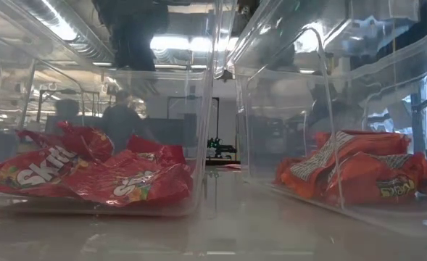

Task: Sort candy
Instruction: Put the orange candy into the right transparent bin, then put the light red candy into the left transparent bin

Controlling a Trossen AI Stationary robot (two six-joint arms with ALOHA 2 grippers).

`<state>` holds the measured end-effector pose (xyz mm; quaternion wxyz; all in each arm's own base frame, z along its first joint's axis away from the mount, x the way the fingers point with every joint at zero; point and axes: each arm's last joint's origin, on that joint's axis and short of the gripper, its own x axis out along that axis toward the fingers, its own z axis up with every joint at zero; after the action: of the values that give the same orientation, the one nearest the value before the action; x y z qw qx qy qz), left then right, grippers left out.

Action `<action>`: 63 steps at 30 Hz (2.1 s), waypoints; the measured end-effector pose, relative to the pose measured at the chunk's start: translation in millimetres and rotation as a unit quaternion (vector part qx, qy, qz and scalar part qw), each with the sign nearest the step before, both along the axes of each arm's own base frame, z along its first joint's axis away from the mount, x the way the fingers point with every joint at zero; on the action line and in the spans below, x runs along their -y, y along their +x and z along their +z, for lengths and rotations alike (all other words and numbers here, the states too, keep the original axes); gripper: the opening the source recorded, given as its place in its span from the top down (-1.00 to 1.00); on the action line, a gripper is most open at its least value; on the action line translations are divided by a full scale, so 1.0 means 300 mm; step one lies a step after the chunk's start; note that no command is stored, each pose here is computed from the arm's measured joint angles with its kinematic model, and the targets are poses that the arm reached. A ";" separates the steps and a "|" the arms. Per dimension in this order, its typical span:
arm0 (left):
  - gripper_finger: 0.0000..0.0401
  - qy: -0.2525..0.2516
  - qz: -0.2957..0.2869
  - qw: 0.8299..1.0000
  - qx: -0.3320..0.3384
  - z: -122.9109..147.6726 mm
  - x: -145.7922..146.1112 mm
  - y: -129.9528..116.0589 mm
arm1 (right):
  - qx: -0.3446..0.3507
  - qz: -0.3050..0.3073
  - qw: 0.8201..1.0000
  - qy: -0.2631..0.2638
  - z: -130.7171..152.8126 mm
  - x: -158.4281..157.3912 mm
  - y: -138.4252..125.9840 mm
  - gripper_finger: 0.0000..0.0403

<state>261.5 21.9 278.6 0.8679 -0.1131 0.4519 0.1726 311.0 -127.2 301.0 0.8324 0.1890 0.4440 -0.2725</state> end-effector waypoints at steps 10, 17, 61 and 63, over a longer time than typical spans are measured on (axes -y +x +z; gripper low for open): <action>0.99 0.002 -0.007 1.000 0.023 0.009 -0.001 0.013 | 0.004 0.276 0.961 0.027 0.140 -0.419 -0.092 0.99; 0.98 0.002 -0.027 0.999 0.026 0.011 -0.007 0.016 | -0.028 0.412 0.909 0.062 0.071 -0.664 -0.115 0.99; 0.98 -0.030 -0.091 0.995 -0.028 0.009 -0.040 -0.017 | -0.049 0.185 0.981 0.013 0.063 -0.336 0.091 -0.26; 0.99 -0.035 -0.089 0.995 -0.032 0.007 -0.033 -0.019 | -0.027 0.150 0.988 -0.007 0.069 -0.270 0.100 -0.26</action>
<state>255.7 31.7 280.7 0.8603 -0.0966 0.4937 0.0824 341.1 -46.1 321.7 0.8529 0.1073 0.4878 -0.1520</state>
